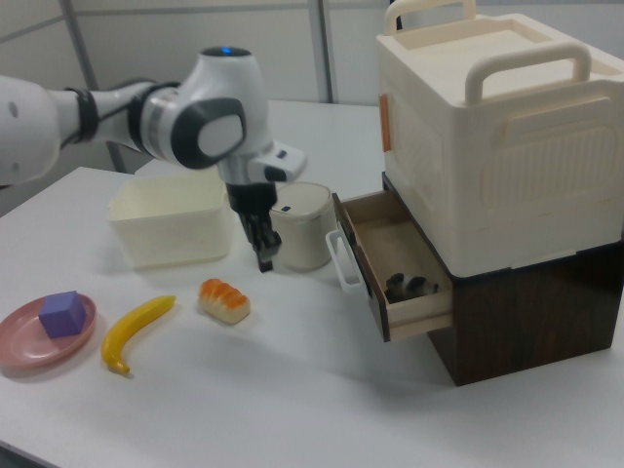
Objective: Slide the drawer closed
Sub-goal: 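Swing the gripper over to the open drawer's front face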
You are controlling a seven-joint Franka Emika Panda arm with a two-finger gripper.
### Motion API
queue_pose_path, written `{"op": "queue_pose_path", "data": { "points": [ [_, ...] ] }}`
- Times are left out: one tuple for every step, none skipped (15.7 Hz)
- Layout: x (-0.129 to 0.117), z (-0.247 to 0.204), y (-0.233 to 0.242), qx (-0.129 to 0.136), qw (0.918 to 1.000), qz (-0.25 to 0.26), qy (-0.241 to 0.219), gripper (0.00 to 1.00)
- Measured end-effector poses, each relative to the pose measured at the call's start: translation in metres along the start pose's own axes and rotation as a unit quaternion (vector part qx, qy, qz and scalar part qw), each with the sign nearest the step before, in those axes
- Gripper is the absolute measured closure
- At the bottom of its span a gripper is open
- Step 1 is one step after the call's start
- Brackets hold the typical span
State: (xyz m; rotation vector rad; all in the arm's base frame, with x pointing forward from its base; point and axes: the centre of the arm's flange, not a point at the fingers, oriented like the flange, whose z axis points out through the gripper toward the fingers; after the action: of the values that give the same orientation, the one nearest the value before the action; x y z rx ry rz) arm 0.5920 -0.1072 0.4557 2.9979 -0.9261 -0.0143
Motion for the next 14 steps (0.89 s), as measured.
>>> {"op": "queue_pose_path", "data": {
  "points": [
    [0.007,0.008,0.007,0.002,0.9998,0.02,0.006,0.99],
    [0.016,0.014,0.013,0.005,0.9992,0.038,0.014,0.99],
    [0.022,0.018,0.019,0.007,0.9984,0.053,0.021,0.99],
    [0.028,0.023,0.024,0.01,0.9972,0.069,0.027,0.99],
    [0.034,0.027,0.029,0.012,0.996,0.082,0.034,0.99],
    [0.039,0.03,0.033,0.014,0.9945,0.095,0.043,0.99],
    [0.045,0.031,0.039,0.016,0.9929,0.105,0.054,0.99],
    [0.049,0.031,0.045,0.015,0.9914,0.113,0.063,0.99],
    [0.053,0.03,0.051,0.013,0.9898,0.122,0.072,0.99],
    [0.057,0.029,0.057,0.008,0.9881,0.132,0.079,0.99],
    [0.06,0.029,0.06,0.004,0.9868,0.139,0.083,0.99],
    [0.062,0.028,0.061,0.0,0.9858,0.144,0.087,0.99],
    [0.065,0.029,0.062,-0.003,0.9851,0.147,0.09,0.99],
    [0.069,0.028,0.062,-0.004,0.9844,0.149,0.093,0.99]
  ]
}}
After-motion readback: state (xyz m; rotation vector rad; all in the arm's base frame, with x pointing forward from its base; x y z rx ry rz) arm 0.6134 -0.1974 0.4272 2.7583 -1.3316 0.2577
